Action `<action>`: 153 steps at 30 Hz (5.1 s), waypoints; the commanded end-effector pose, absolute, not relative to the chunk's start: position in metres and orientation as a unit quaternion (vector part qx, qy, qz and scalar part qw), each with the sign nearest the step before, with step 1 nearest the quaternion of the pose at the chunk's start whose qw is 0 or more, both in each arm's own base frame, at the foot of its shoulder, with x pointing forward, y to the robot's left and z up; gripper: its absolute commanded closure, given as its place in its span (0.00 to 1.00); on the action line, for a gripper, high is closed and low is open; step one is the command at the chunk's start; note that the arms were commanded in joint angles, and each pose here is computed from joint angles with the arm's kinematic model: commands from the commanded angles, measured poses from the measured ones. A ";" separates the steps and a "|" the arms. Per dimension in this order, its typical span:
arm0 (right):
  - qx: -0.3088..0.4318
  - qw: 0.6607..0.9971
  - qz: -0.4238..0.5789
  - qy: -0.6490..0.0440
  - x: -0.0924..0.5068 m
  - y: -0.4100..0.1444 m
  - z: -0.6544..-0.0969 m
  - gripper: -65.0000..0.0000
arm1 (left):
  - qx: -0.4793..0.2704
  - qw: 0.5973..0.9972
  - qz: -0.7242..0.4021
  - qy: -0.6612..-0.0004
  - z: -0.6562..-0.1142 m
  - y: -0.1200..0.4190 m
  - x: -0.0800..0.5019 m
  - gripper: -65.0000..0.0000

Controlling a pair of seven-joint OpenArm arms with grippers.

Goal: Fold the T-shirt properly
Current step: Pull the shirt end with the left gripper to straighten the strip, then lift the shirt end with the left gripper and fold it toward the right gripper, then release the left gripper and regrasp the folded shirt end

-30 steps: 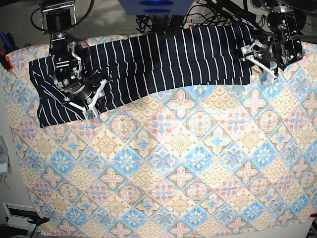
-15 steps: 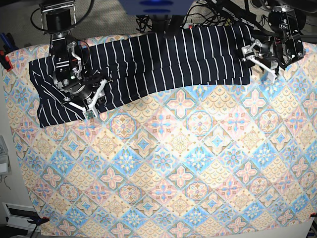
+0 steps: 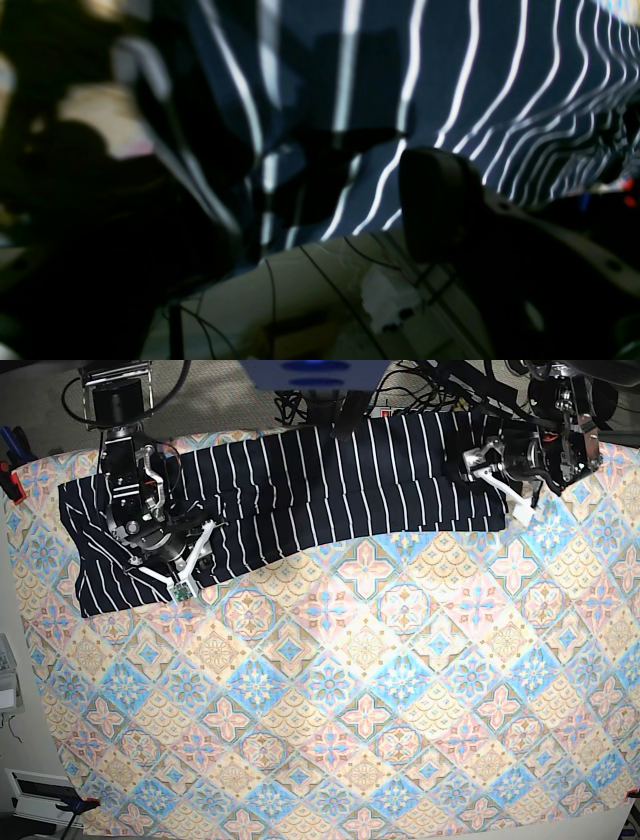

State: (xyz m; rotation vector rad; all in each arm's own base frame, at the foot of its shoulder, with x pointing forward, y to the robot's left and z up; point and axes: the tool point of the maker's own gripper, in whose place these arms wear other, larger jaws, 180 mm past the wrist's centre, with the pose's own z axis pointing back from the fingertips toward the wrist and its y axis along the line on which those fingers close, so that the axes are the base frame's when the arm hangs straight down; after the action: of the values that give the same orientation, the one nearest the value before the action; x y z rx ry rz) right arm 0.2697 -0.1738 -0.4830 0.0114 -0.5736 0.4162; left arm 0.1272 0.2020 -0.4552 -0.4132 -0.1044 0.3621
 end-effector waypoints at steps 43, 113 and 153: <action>-0.017 0.922 0.228 -0.311 0.277 -0.170 -0.449 0.62 | -0.371 0.879 0.177 -0.242 -0.363 0.111 0.220 1.00; -0.067 0.924 0.179 -0.332 0.282 -0.226 -0.425 0.62 | -0.424 0.879 -0.188 -0.111 -0.353 -0.099 0.233 0.90; -0.065 0.924 0.180 -0.330 0.281 -0.225 -0.427 0.62 | -0.356 0.923 0.044 -0.140 -0.387 0.099 0.223 0.32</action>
State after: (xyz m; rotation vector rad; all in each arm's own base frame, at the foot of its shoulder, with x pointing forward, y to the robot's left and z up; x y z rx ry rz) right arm 0.2711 -0.2206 -0.4376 -0.1177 -0.6364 0.3628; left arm 0.2182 0.0998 -0.3946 -0.7126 -0.2646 0.1001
